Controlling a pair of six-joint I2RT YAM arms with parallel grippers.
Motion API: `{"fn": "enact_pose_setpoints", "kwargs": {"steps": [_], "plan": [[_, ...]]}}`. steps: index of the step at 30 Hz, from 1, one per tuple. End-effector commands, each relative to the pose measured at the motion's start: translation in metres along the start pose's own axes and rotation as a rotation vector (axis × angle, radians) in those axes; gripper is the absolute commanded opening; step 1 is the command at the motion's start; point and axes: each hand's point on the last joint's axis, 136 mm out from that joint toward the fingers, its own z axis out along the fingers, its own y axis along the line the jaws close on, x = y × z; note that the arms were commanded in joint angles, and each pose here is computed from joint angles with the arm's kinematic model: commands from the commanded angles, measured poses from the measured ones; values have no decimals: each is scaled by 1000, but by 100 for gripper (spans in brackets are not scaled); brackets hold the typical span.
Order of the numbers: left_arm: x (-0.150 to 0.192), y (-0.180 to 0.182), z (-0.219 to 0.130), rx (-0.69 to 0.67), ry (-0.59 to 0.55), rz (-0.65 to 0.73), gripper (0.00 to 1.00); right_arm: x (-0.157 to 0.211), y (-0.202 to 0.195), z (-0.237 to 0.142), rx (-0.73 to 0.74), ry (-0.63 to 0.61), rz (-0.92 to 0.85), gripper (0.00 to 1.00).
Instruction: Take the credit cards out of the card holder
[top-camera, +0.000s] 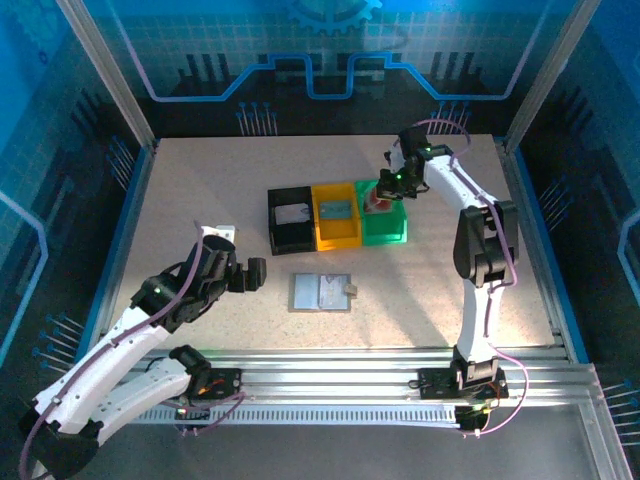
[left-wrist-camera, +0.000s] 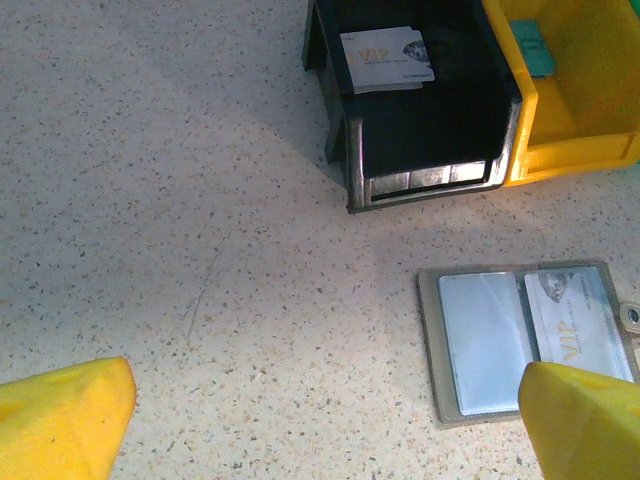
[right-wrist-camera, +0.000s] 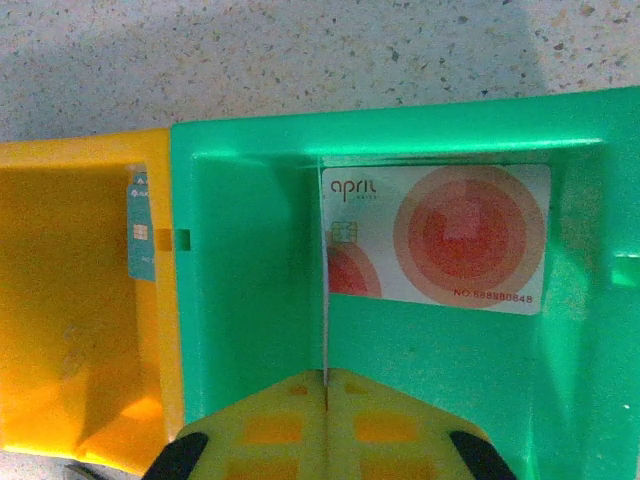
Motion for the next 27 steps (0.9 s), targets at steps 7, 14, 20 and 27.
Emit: {"fn": "enact_pose_setpoints", "kwargs": {"steps": [7,14,20,27], "plan": [[-4,4,1,-21,-21,15,99,-7,0,7,-21,10,0,0],[-4,4,1,-19,-21,15,99,-12,-4,9,4,7,4,0],[-4,4,2,-19,-18,16,99,-12,-13,13,51,20,8,0],[-4,4,2,-20,-18,16,99,-11,-17,16,68,25,6,0]]}}
